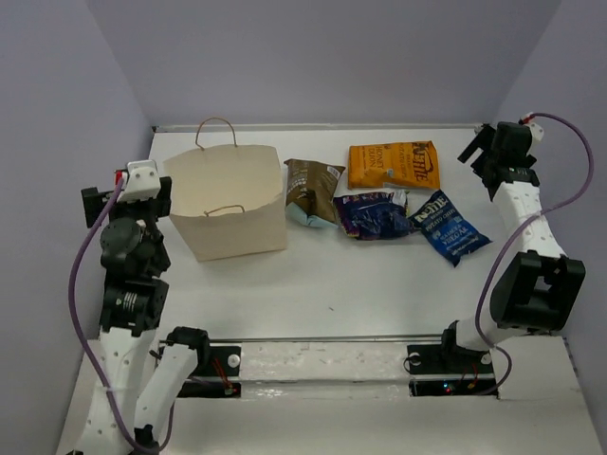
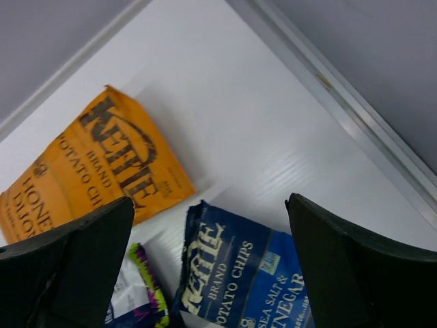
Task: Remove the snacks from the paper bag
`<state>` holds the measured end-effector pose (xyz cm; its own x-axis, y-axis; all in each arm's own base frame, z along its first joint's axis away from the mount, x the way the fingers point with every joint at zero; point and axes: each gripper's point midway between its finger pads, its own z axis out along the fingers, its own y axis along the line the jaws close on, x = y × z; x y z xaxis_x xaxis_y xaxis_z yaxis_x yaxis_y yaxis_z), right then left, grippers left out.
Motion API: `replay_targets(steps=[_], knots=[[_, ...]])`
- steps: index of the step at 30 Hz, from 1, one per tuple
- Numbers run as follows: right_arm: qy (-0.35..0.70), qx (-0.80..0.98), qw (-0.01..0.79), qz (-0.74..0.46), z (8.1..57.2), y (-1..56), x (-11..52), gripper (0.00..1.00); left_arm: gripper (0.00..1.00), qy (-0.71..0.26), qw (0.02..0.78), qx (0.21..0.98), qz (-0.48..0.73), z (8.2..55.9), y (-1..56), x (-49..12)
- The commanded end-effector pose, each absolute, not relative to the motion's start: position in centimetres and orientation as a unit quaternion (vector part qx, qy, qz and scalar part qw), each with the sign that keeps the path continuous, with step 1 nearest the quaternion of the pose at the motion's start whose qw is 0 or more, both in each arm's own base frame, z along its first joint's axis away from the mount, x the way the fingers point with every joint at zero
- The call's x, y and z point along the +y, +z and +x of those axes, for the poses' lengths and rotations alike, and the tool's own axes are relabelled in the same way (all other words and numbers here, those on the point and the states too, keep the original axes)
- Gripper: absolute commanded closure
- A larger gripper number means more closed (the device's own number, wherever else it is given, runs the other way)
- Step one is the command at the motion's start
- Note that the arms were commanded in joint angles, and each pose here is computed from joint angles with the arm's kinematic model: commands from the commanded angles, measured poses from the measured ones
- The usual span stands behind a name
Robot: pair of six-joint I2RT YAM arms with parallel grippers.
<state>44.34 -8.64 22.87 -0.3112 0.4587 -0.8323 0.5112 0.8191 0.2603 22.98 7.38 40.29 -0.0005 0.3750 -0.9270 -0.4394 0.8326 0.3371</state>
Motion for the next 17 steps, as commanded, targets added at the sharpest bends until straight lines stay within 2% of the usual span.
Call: replay_targets(steps=[1, 2, 3, 4, 8, 13, 17], knots=[[-0.042, 0.818, 0.456, 0.349, 41.7, 20.6, -11.5, 0.00, 0.01, 0.306, 0.672, 0.666, -0.104, 25.3, 39.6, 10.3], [-0.052, 0.819, 0.441, 0.364, 41.3, 19.5, -13.0, 0.00, 0.01, 0.300, 0.670, 0.669, -0.115, 26.6, 40.7, 11.2], [-0.057, 0.822, 0.429, 0.370, 41.0, 18.8, -13.5, 0.00, 0.01, 0.250, 0.688, 0.671, -0.119, 28.2, 41.2, 11.0], [-0.056, 0.821, 0.421, 0.381, 40.9, 18.4, -13.8, 0.00, 0.01, 0.262, 0.671, 0.676, -0.157, 27.7, 41.4, 13.9], [-0.071, 0.826, 0.378, 0.411, 40.3, 16.7, -14.9, 0.00, 0.01, 0.259, 0.663, 0.677, -0.187, 29.4, 42.7, 16.6], [-0.106, 0.834, 0.330, 0.429, 39.5, 14.6, -15.8, 0.00, 0.01, 0.248, 0.622, 0.717, -0.193, 30.2, 37.5, 16.8], [-0.112, 0.832, 0.332, 0.430, 39.3, 14.5, -16.0, 0.00, 0.01, 0.246, 0.607, 0.731, -0.194, 30.3, 35.0, 17.0]])
